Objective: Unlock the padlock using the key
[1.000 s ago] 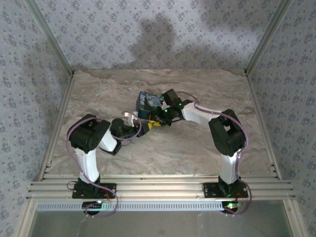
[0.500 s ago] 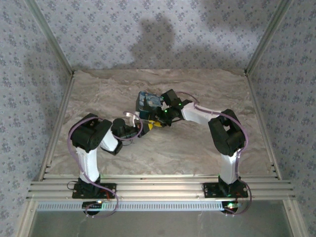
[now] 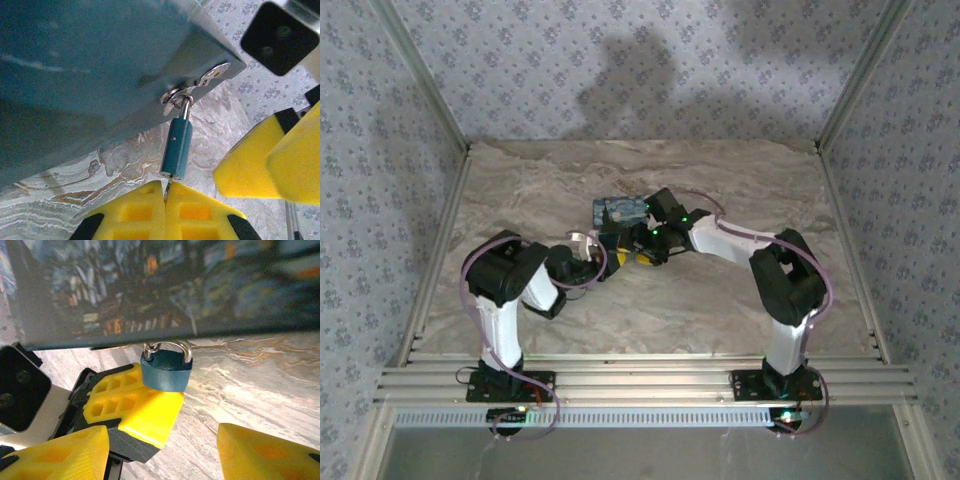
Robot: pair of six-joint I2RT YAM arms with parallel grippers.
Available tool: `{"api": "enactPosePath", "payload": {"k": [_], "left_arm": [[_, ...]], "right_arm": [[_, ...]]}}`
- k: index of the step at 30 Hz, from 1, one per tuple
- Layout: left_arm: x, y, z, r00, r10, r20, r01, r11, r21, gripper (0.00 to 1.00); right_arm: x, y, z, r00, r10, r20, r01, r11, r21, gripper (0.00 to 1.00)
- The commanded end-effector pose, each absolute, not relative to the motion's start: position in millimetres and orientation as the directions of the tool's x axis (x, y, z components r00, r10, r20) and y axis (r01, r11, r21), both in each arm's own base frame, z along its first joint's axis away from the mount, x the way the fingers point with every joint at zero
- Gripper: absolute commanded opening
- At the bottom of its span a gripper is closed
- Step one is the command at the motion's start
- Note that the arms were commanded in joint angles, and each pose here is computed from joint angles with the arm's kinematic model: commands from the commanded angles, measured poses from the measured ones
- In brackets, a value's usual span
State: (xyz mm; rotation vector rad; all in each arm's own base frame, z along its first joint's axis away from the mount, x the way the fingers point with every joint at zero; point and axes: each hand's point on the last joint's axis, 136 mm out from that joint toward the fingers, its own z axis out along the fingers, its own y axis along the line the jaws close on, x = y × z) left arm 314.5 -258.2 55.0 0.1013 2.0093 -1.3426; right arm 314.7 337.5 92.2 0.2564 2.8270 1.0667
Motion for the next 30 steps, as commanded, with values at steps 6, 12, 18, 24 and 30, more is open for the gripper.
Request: {"api": "enactPosePath", "payload": {"k": [6,12,18,24,30], "left_arm": [[304,-254,42,-0.786,-0.314,-0.533,0.352,0.483,-0.802,0.0],[297,-260,46,-0.81,-0.281,-0.515,0.341,0.489,-0.803,0.0],[295,-260,53,-0.813,-0.257,-0.523,0.346,0.51,-0.788,0.0],[295,-261,60,-0.812,-0.253,-0.525,0.346,0.515,-0.784,0.0],[291,-264,68,-0.814,-0.245,-0.527,0.356,0.506,-0.786,0.0]], "right_arm": [[316,319,96,-0.922,0.344,-0.175,0.14,0.721,0.679,0.61],[321,333,91,-0.9,0.384,-0.204,0.124,0.676,0.726,0.62],[326,347,82,-0.896,0.398,-0.194,0.132,0.658,0.742,0.62],[324,346,69,-0.896,0.411,-0.169,0.177,0.679,0.713,0.6],[323,351,63,-0.897,0.415,-0.151,0.187,0.667,0.721,0.59]]}}
